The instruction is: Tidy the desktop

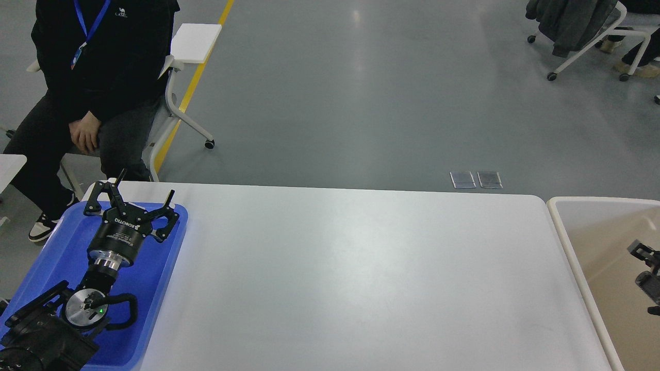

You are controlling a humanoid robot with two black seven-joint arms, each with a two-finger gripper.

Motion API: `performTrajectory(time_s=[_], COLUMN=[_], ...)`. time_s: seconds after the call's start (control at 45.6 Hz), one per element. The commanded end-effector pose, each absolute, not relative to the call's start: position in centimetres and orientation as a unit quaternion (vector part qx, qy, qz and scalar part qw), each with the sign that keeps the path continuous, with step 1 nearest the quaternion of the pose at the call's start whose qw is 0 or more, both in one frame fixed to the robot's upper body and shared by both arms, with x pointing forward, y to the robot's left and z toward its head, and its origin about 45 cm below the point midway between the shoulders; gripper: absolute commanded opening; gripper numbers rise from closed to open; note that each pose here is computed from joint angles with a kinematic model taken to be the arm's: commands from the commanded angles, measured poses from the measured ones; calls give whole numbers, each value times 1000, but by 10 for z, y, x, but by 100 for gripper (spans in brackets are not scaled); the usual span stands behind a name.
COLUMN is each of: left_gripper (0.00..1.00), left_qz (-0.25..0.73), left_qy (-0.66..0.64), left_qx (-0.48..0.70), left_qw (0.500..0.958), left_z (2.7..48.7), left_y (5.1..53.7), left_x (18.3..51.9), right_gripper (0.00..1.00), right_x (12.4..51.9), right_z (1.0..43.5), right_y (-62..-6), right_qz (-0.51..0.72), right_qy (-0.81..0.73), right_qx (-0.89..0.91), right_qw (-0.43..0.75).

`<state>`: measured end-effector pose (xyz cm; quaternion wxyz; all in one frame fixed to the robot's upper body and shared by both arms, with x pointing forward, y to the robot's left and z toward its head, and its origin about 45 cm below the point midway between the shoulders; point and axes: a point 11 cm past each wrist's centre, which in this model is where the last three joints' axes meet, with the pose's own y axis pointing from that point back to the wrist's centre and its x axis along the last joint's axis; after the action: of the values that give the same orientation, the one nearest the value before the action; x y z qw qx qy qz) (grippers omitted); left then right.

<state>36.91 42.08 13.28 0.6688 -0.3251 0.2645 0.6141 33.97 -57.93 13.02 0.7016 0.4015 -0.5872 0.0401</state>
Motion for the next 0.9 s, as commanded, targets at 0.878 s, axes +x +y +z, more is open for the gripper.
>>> performTrajectory(time_s=[0.878], left_gripper=[99], left_qz=[614], left_qy=[265], left_qx=[-325], left_qw=[668], left_z=[133], left_y=[421], left_x=[369], right_gripper=[100], right_x=[444], right_z=[218], right_y=[-418], right_qz=[-220], right_qy=[-721], right_qx=[656], right_qw=[42])
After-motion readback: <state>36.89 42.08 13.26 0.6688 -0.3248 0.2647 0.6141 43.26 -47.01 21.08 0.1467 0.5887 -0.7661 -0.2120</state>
